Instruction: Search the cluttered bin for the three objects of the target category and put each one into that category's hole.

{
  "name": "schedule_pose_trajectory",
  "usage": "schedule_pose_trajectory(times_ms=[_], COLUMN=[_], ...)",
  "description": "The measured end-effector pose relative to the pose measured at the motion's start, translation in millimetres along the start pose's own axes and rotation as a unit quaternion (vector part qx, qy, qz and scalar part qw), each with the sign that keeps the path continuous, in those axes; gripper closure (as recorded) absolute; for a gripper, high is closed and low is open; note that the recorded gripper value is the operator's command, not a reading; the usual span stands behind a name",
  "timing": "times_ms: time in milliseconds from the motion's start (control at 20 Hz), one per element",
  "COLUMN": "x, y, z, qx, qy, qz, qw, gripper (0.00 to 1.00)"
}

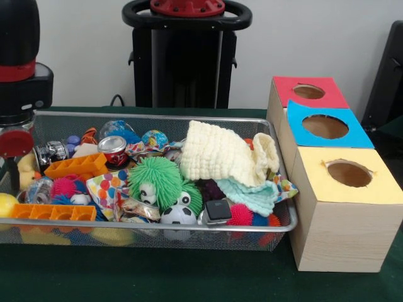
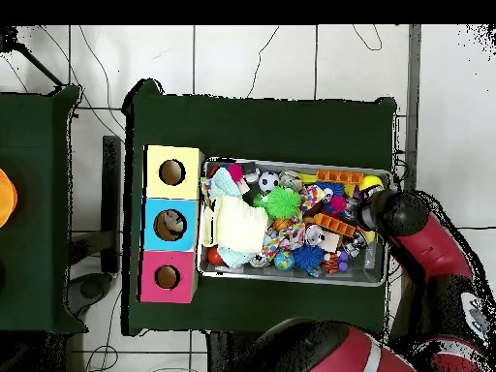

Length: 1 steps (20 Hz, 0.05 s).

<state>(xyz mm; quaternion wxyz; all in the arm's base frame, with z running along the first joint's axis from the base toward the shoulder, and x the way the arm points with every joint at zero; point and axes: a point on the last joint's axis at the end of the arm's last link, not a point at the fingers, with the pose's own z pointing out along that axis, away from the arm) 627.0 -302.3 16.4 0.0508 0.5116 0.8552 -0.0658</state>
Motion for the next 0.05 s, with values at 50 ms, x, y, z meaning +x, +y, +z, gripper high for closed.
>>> schedule_pose_trajectory(times_ms=[50], x=[0.4], y=[0.4], z=[0.0], qx=[0.0], qy=[0.0], qz=[-0.001], qw=[1.0], gripper=[0.0])
